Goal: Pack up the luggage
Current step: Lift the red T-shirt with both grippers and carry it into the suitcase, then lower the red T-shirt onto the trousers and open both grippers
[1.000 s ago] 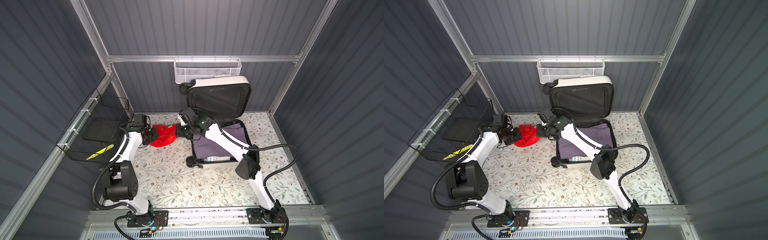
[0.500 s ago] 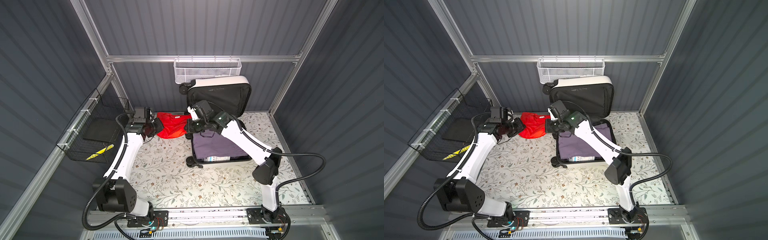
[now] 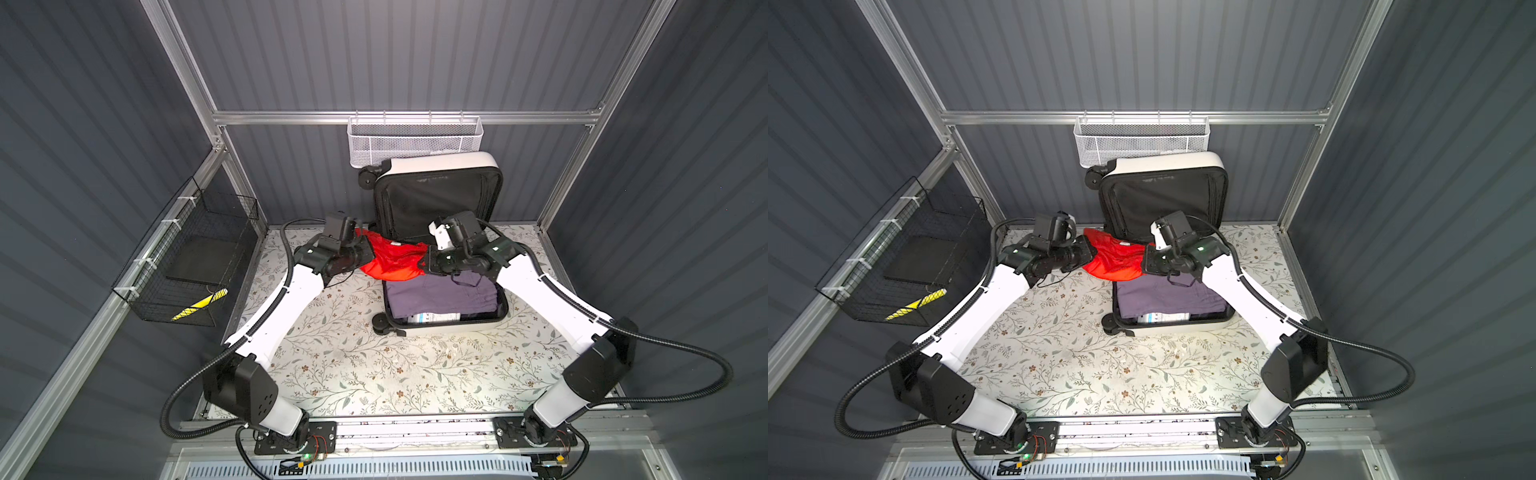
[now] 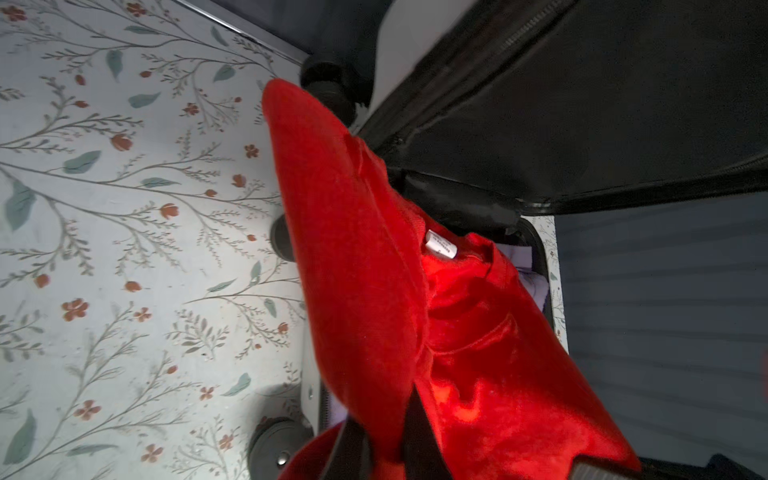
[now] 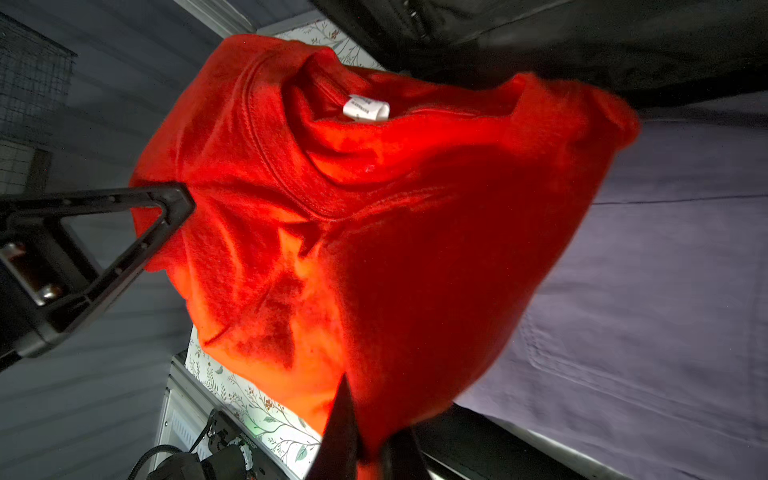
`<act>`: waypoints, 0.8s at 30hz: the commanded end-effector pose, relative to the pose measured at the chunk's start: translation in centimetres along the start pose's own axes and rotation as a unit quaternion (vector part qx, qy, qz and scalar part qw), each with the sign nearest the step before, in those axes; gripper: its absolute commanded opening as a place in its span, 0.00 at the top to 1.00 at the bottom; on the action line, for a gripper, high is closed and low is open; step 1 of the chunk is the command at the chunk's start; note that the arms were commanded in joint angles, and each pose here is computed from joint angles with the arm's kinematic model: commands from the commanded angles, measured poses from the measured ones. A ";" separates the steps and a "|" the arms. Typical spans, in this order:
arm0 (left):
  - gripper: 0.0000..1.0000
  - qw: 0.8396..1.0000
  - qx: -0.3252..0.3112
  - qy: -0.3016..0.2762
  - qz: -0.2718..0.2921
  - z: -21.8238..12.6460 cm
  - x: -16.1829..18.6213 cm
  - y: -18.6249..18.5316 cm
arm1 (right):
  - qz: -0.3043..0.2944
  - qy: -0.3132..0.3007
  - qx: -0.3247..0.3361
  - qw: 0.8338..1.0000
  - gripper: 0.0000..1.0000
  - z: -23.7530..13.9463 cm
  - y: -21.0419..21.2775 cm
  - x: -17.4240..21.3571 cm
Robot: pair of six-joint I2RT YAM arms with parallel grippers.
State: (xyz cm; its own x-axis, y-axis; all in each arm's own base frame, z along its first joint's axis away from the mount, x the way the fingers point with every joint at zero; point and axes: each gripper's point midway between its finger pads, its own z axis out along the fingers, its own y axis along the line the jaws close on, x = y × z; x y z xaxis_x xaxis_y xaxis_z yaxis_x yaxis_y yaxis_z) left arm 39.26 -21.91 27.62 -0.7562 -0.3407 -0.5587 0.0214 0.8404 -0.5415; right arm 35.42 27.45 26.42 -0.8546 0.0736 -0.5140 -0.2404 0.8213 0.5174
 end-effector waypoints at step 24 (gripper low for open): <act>1.00 0.998 -0.059 -0.031 0.005 9.8 11.7 -1.9 | 0.139 0.041 0.059 0.988 1.00 -0.4 -18.6 7.3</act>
State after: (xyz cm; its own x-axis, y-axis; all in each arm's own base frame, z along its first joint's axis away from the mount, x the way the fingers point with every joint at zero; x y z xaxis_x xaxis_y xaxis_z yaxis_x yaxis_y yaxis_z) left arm 36.02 -32.24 13.73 -0.7850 -0.2716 -0.5567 -0.0153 0.9070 -0.4209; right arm 33.10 13.20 13.15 -0.9298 0.2363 -0.2821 0.0499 0.8404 0.5396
